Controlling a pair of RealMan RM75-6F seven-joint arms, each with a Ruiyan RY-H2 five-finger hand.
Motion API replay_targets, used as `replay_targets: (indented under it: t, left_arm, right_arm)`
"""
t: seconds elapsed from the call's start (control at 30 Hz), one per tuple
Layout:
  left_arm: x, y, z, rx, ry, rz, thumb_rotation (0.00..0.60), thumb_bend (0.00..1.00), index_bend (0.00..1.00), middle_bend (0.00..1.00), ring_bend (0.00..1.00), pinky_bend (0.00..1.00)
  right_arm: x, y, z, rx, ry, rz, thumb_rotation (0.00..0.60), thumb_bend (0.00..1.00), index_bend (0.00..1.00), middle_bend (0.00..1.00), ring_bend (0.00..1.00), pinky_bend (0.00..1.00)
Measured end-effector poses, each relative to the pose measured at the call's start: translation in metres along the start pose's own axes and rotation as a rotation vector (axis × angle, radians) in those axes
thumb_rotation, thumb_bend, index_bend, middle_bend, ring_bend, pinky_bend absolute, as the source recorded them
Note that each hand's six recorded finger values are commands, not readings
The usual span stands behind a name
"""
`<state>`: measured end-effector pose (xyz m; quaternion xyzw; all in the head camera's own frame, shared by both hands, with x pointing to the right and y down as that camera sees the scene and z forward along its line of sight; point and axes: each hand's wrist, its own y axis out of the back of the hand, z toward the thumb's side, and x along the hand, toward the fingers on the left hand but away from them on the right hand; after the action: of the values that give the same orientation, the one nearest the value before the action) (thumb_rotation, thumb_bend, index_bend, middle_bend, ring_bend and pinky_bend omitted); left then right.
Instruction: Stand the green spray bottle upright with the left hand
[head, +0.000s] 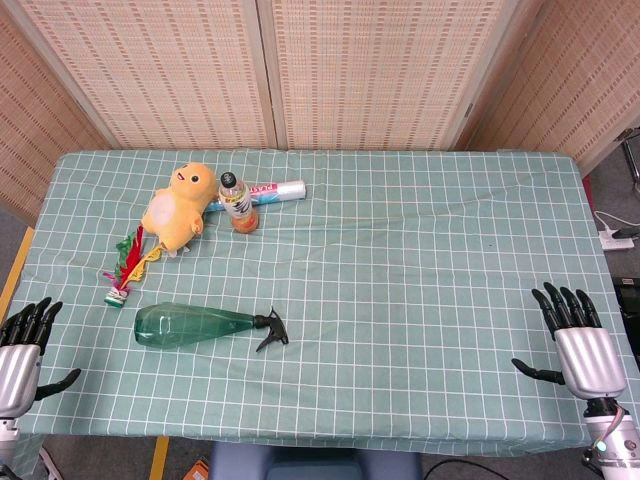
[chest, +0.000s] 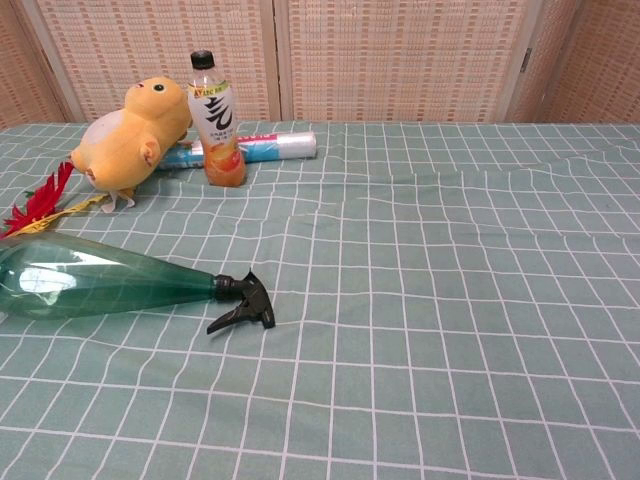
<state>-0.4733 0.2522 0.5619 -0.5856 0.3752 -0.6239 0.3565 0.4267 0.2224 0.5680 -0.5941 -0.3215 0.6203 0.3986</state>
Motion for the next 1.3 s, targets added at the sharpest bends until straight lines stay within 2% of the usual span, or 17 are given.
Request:
replay_targets:
  t: [0.83,1.03,1.17,1.3]
  left_arm:
    - [0.001,0.0,-0.003,-0.012,0.008,-0.002,0.6,0.13,0.0,0.0,0.0,0.1]
    - [0.001,0.008,0.003,-0.027,-0.027,0.059,0.6,0.16,0.0,0.0,0.0,0.14]
    - [-0.002,0.02,0.018,-0.054,-0.092,0.129,0.6,0.16,0.0,0.0,0.0,0.14]
    - [-0.004,0.03,0.04,-0.062,-0.134,0.135,0.6,0.16,0.0,0.0,0.0,0.14]
  right_arm:
    - [-0.004,-0.004,0.002,-0.006,0.001,0.041,0.6,0.0,0.0,0.0,0.0,0.0]
    - [-0.007,-0.004,0.003,-0.02,-0.008,0.066,0.6,0.0,0.0,0.0,0.0,0.0]
    - [-0.009,-0.005,0.002,-0.028,-0.011,0.078,0.6,0.0,0.0,0.0,0.0,0.0]
    - [-0.009,-0.005,0.002,-0.027,-0.012,0.084,0.6,0.0,0.0,0.0,0.0,0.0]
